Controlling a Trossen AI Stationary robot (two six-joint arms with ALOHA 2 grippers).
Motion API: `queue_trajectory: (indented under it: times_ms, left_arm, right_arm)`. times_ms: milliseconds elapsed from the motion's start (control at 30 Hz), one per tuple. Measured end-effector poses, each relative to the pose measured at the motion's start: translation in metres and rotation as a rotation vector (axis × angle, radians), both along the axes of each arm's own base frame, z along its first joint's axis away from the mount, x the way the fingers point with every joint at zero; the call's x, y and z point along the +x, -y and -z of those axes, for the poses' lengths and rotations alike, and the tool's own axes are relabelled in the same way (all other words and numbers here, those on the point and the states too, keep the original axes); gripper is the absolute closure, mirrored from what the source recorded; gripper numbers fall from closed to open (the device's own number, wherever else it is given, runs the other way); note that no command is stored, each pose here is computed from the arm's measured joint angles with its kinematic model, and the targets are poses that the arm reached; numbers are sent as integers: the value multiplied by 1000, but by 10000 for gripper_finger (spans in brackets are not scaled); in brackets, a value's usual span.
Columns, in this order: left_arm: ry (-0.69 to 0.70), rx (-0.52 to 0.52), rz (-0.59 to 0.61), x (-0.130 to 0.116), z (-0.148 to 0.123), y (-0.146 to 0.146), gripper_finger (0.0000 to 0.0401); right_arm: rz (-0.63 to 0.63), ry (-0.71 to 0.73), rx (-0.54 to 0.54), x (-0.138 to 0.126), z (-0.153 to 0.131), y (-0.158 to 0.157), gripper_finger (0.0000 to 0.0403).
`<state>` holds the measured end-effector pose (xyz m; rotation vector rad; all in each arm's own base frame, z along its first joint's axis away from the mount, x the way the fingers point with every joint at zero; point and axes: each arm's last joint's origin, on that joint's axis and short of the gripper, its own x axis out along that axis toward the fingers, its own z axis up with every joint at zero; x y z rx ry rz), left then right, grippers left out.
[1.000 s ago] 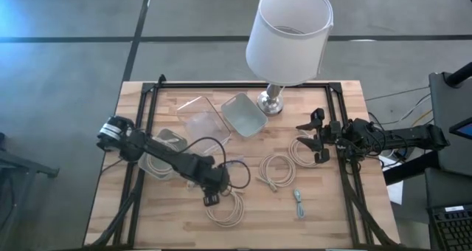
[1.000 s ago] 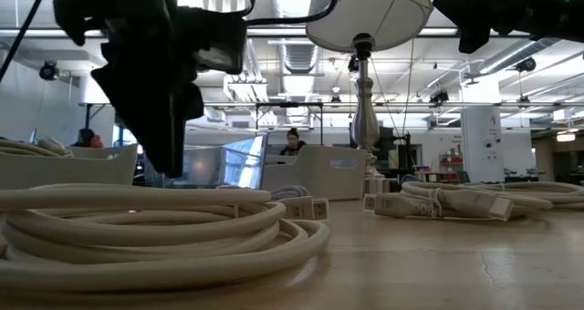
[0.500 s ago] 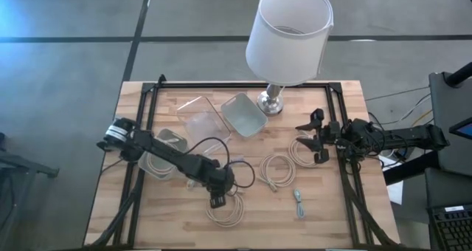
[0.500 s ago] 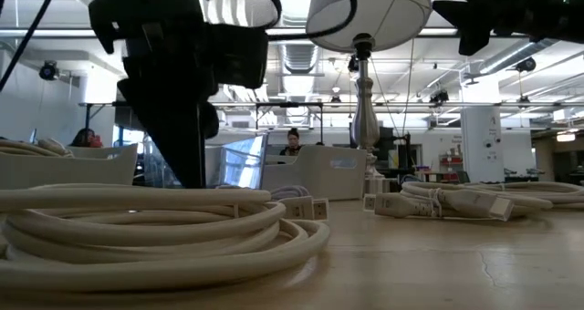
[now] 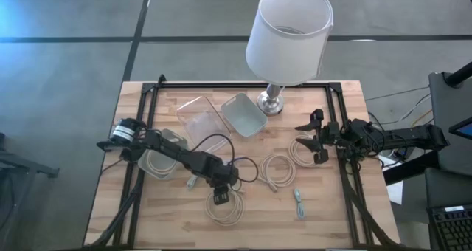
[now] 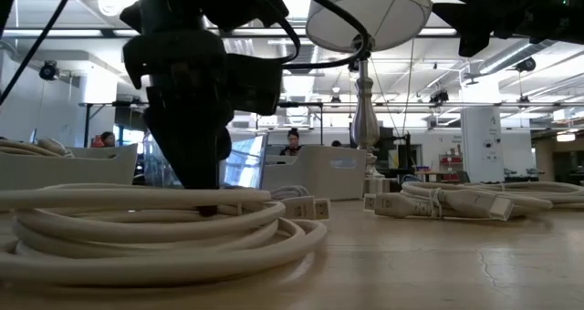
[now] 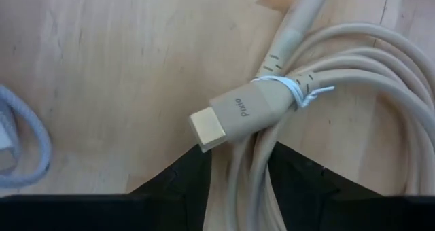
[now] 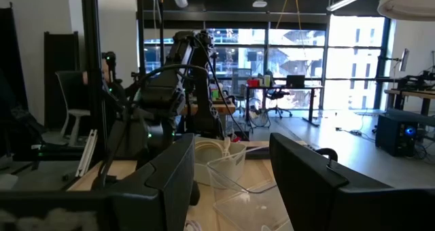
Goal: Pick & Place USB Port
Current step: Put the brown hdmi cable into the left gray bin
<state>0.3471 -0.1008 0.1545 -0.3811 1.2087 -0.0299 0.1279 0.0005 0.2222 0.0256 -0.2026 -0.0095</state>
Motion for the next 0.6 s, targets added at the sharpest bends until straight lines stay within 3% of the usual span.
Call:
queue_trajectory:
  times_ms: [133, 367, 600]
  left_arm:
    - [14, 8, 17, 2, 1, -3, 272]
    - [30, 24, 32, 3, 0, -6, 378]
    - [36, 24, 14, -3, -16, -8, 375]
  right_arm:
    - [0, 1, 0, 0, 0, 0, 216]
    - [1, 1, -3, 0, 0, 0, 216]
    - [1, 0, -3, 0, 0, 0, 216]
